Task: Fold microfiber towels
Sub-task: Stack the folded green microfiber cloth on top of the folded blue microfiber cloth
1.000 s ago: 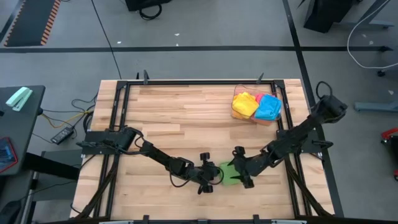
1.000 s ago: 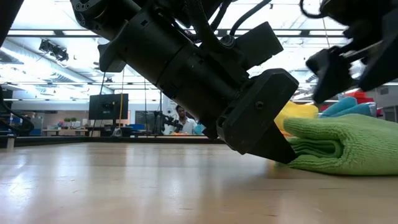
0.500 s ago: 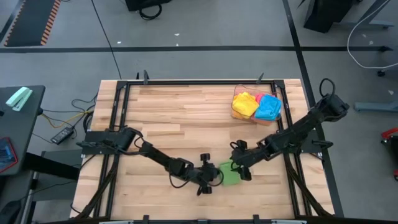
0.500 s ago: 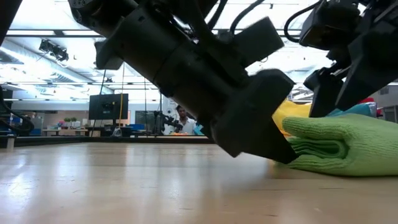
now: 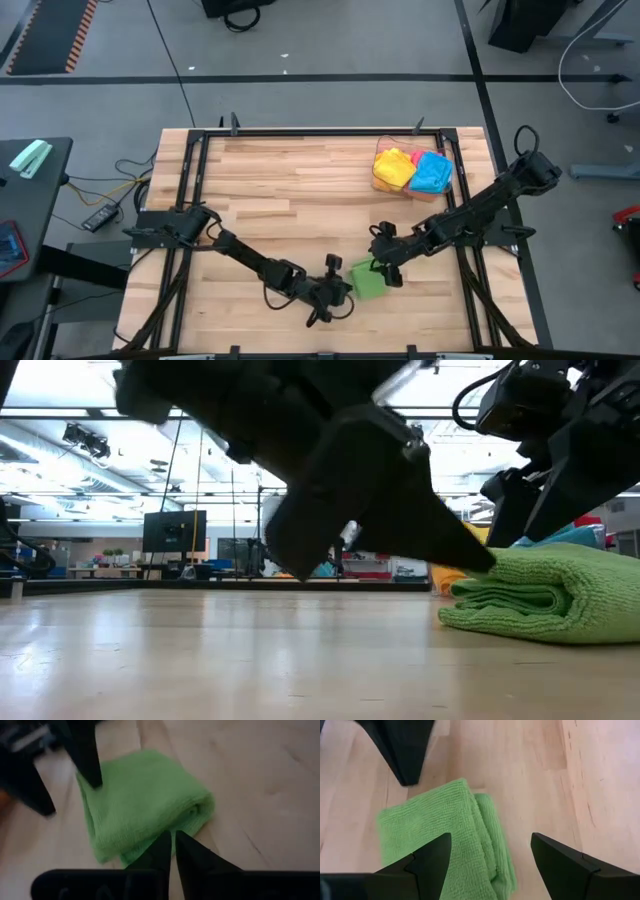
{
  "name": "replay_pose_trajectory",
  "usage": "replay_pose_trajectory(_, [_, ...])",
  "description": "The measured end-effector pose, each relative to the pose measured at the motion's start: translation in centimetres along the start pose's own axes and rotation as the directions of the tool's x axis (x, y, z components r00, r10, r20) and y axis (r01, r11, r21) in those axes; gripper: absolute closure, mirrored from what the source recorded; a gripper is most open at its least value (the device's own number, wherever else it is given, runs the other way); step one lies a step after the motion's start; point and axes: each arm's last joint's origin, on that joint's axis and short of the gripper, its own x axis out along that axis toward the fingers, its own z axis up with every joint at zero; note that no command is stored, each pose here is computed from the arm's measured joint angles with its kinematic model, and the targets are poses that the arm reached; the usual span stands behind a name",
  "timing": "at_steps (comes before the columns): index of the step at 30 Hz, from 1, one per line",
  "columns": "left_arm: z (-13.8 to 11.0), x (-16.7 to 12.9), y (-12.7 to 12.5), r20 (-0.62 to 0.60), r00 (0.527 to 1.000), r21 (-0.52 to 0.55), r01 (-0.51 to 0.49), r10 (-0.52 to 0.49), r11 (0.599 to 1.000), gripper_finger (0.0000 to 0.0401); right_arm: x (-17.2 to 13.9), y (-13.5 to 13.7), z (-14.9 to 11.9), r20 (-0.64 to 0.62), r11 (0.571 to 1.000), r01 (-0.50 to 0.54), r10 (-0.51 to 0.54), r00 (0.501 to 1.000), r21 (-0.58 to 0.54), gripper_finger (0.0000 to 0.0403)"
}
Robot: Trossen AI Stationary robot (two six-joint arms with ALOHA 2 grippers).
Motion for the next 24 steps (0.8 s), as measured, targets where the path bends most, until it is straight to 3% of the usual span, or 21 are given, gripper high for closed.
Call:
replay_pose_trajectory(5, [0.5, -0.7, -0.4, 0.009, 0.998, 0.135, -0.065, 0.064, 0.989, 0.0339, -0.9, 0.2, 0.7, -0.028, 1.0, 0.01, -0.01, 1.0, -0.018, 0.0121])
replay_pose_trajectory(8, [0.6, -1.0, -0.7, 0.007, 0.993, 0.23, -0.12, 0.122, 0.966, 0.0301, -2.0, 0.3, 0.7, -0.053, 1.0, 0.017, -0.018, 0.998, -0.014, 0.0121])
replay_pose_trajectory(12, [0.6, -0.7, 0.0, 0.001, 0.989, 0.264, -0.145, 0.15, 0.954, 0.0239, -3.3, 0.6, 0.6, -0.038, 1.0, 0.023, -0.023, 0.999, 0.009, 0.0121])
replay_pose_trajectory(18, [1.2, -0.2, 1.3, -0.084, 0.986, 0.371, -0.105, 0.146, 0.923, 0.0162, -4.5, 1.4, 0.3, 0.015, 0.998, 0.053, -0.053, 0.998, 0.016, 0.012])
replay_pose_trajectory(24, [1.9, -0.1, 1.4, -0.085, 0.994, 0.454, -0.022, 0.068, 0.891, 0.014, -4.8, 2.1, -0.2, 0.024, 0.998, 0.063, -0.064, 0.998, 0.025, 0.012])
